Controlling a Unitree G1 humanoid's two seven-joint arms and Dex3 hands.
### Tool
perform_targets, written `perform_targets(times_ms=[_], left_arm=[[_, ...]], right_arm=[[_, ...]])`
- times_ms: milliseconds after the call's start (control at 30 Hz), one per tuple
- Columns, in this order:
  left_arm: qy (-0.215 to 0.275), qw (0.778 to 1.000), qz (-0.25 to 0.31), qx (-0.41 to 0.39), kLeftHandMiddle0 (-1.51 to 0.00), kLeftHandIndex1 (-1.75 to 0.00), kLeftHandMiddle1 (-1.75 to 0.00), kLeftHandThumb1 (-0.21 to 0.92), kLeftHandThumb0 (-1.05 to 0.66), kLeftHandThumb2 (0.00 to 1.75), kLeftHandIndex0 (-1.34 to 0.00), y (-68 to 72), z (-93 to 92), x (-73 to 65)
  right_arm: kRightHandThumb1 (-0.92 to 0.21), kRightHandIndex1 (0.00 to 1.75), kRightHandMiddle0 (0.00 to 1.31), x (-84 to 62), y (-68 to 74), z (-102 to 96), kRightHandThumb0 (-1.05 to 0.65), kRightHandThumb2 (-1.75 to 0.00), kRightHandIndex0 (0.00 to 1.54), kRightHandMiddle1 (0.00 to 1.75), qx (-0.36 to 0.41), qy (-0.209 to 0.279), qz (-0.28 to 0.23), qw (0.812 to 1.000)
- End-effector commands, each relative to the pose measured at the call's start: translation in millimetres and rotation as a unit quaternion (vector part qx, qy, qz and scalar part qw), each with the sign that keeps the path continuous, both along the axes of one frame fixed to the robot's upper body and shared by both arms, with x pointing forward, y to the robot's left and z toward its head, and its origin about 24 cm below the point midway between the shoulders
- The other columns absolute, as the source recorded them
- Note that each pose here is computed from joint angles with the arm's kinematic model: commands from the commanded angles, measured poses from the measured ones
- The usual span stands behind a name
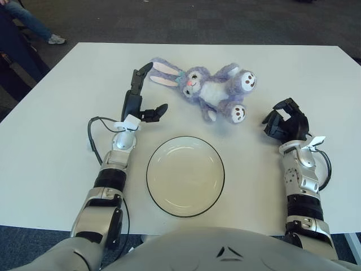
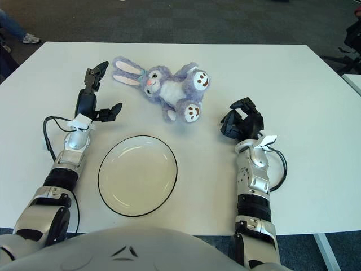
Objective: Put the doll into the plate.
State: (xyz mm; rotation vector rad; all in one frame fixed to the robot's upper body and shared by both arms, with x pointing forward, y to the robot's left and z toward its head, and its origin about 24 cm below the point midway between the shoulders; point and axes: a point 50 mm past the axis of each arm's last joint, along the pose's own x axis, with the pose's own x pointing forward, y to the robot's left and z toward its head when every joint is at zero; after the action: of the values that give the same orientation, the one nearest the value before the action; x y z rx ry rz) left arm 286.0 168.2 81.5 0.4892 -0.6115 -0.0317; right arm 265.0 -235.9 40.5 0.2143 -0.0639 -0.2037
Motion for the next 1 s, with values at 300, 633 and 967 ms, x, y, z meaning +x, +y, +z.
perform_targets(times_ms=[300,633,967], left_arm=[[0.017,0.997,0.020,0.073,-0.14,-0.51,-0.41,0.27,-0.58,0.94,0.00,4.7,-11.4,-5.9],[0.018,0.995,0.010,0.095,-0.14,-0.47,-0.36,0.44,-0.75,0.77,0.00,3.3,-6.5,-0.2],[0.015,0.992,-0.005,0.125,-0.21,-0.48,-0.50,0.53,-0.81,0.66,0.00,1.2,3.7,5.1]], right_arm=[[-0.13,1.75,0.60,-4.4,1.5,-17.7,-0.01,-1.51,0.72,1.66,0.012,0.039,-0.005,0.999],[-0.13,1.75,0.60,-4.0,1.2,-18.5,-0.01,-1.51,0.72,1.65,0.008,0.041,-0.003,0.999],[-0.13,1.75,0.60,-3.7,2.0,-18.6,-0.01,-1.51,0.72,1.66,0.003,0.041,-0.003,0.999]])
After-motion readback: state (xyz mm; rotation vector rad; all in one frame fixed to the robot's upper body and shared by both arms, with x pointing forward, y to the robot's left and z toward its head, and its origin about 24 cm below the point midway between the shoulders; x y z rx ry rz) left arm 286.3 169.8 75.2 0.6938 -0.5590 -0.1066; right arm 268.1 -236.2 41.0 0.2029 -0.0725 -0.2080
